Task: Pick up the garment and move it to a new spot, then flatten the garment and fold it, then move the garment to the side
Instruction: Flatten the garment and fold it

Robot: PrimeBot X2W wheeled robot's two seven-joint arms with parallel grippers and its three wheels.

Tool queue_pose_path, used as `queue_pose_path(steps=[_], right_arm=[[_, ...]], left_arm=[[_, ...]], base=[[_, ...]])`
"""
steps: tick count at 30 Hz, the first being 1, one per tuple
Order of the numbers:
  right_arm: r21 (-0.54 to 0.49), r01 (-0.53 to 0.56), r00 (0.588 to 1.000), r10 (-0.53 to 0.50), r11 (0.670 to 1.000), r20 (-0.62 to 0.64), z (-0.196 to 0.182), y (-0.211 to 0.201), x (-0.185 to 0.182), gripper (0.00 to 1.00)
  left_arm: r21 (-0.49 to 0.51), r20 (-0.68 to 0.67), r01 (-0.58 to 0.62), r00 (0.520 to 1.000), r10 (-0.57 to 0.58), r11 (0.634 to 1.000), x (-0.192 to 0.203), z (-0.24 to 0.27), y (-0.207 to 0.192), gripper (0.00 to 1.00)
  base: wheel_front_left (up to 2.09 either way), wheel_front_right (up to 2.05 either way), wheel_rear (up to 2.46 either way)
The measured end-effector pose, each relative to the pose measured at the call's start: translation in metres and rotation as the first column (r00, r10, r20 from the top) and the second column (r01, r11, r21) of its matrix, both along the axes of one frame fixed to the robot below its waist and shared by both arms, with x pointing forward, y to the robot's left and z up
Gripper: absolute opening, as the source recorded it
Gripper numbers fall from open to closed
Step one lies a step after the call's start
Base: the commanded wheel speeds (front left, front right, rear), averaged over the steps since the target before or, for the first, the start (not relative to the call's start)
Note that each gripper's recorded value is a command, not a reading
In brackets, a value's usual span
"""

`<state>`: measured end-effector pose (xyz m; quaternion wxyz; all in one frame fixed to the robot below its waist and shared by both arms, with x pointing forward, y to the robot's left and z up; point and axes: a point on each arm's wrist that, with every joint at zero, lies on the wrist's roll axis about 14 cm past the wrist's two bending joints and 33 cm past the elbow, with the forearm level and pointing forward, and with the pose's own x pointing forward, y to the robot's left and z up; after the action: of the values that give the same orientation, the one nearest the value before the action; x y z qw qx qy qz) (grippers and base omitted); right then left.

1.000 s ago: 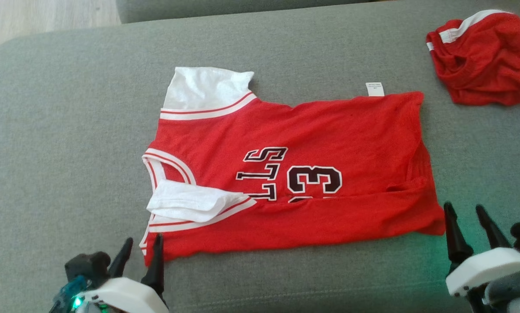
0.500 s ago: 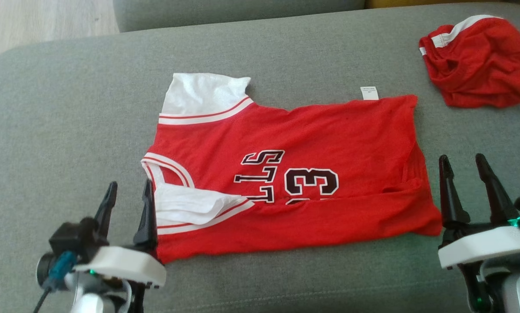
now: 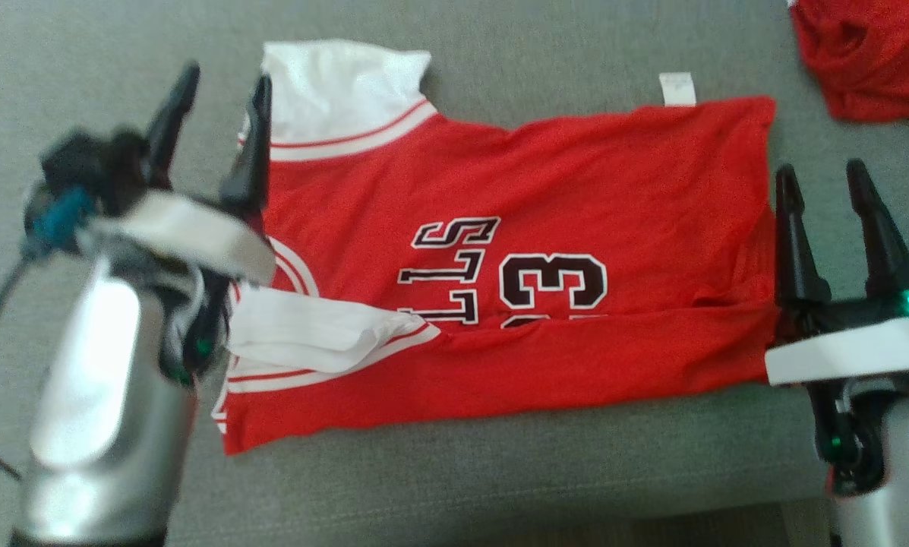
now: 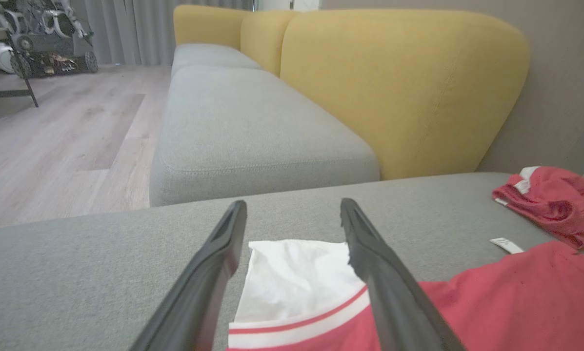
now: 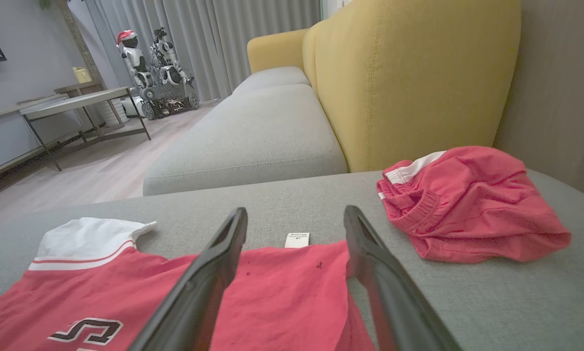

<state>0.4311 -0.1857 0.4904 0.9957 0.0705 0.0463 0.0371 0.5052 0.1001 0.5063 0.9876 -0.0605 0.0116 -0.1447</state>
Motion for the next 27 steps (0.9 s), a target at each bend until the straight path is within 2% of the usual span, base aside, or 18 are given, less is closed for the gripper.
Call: queue_pose_path(steps=[9, 17, 21, 22, 23, 24, 27], right_arm=[[-0.008, 0.001, 0.998, -0.002, 1.000, -0.057, -0.035, -0.002, 0.024, 1.00], [-0.013, 0.024, 0.996, -0.025, 1.000, -0.089, -0.050, -0.011, 0.024, 1.00], [-0.007, 0.036, 0.995, -0.037, 0.999, -0.093, -0.051, -0.014, 0.022, 1.00], [-0.005, 0.039, 0.995, -0.039, 0.999, -0.095, -0.052, -0.015, 0.022, 1.00], [0.001, 0.043, 0.995, -0.042, 0.999, -0.095, -0.052, -0.016, 0.021, 1.00], [0.006, 0.047, 0.994, -0.046, 0.999, -0.095, -0.052, -0.017, 0.022, 1.00], [-0.004, 0.055, 0.994, -0.055, 0.998, -0.093, -0.051, -0.025, 0.025, 1.00]], left_arm=[[0.022, -0.230, 0.110, 0.968, -0.102, 0.994, 0.068, -0.067, -0.023, 1.00], [0.068, -0.491, 0.095, 0.870, -0.050, 0.993, 0.082, -0.139, -0.010, 1.00], [0.065, -0.524, 0.093, 0.850, -0.045, 0.994, 0.085, -0.144, -0.010, 1.00], [0.059, -0.527, 0.093, 0.849, -0.048, 0.994, 0.086, -0.143, -0.011, 0.97], [0.057, -0.525, 0.089, 0.850, -0.046, 0.994, 0.086, -0.143, -0.011, 0.42], [0.053, -0.519, 0.088, 0.854, -0.048, 0.995, 0.086, -0.142, -0.010, 0.00], [0.058, -0.493, 0.093, 0.869, -0.052, 0.994, 0.084, -0.140, -0.011, 0.00]], base=[[0.00, 0.00, 0.00], [0.00, 0.00, 0.00], [0.00, 0.00, 0.00], [0.00, 0.00, 0.00], [0.00, 0.00, 0.00], [0.00, 0.00, 0.00], [0.00, 0.00, 0.00]])
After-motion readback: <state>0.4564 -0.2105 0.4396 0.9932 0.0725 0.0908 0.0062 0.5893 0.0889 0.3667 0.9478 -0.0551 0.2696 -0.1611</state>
